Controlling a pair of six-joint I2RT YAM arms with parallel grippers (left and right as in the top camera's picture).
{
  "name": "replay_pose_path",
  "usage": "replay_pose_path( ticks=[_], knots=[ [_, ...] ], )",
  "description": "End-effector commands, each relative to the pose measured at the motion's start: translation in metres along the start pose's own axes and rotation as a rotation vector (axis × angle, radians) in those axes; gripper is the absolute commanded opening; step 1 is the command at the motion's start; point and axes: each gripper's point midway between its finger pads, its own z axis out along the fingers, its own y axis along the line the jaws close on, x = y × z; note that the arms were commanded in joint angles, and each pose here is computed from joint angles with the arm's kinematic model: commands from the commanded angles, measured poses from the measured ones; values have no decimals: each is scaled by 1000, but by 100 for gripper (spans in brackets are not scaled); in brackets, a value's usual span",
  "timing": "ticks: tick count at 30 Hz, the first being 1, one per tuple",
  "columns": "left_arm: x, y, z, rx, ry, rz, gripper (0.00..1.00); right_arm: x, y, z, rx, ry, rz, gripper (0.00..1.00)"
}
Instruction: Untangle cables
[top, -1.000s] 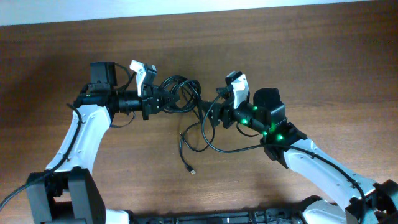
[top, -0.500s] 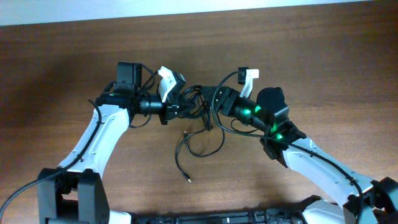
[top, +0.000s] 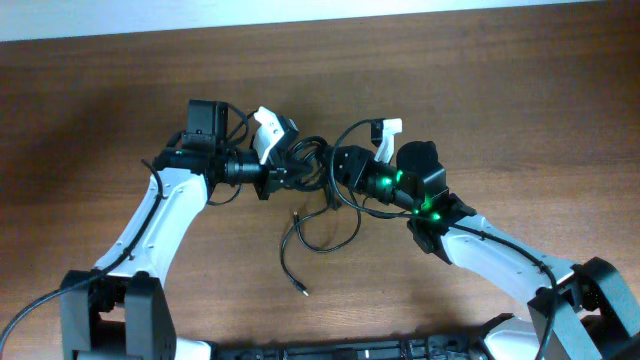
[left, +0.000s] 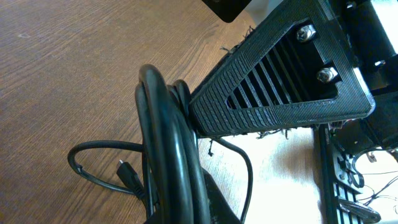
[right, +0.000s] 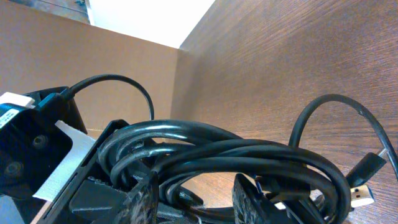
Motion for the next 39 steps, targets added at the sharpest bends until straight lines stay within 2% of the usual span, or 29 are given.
replay_pose_path(
  ticks=[1, 12, 18, 19, 21, 24, 27, 31, 35, 37, 39],
  knots=[
    [-10, -9, -3, 29, -31, 44, 7, 2, -3, 4, 7, 2, 1, 37],
    [-9, -13, 2, 36, -19, 51, 7, 7, 7, 7, -22, 3, -109, 36],
    [-10, -24, 10, 73, -12, 62, 4, -2, -11, 7, 63, -56, -87, 35],
    [-10, -25, 10, 81, -16, 60, 4, -3, -12, 6, 67, -62, -87, 32],
    [-13, -28, 9, 92, -25, 63, 4, -6, -16, 6, 87, -81, -84, 6],
    [-16, -22, -2, 61, -42, 63, 5, -7, -35, 3, 175, -97, -79, 4],
    [-21, -1, -32, -27, -90, 19, 5, 2, -40, 3, 191, -37, -219, 4],
    [-22, 38, -81, -164, -178, -134, 6, 15, -33, 4, 140, 45, -357, 4],
    [-12, 75, -114, -326, -216, -324, 0, 32, -14, 1, 32, 135, -508, 4],
    [12, 112, -141, -555, -207, -539, 0, 27, -3, -6, 10, 121, -539, 4],
    [43, 143, -181, -790, -266, -839, 0, 13, -9, -16, 52, 96, -515, 4]
  ],
)
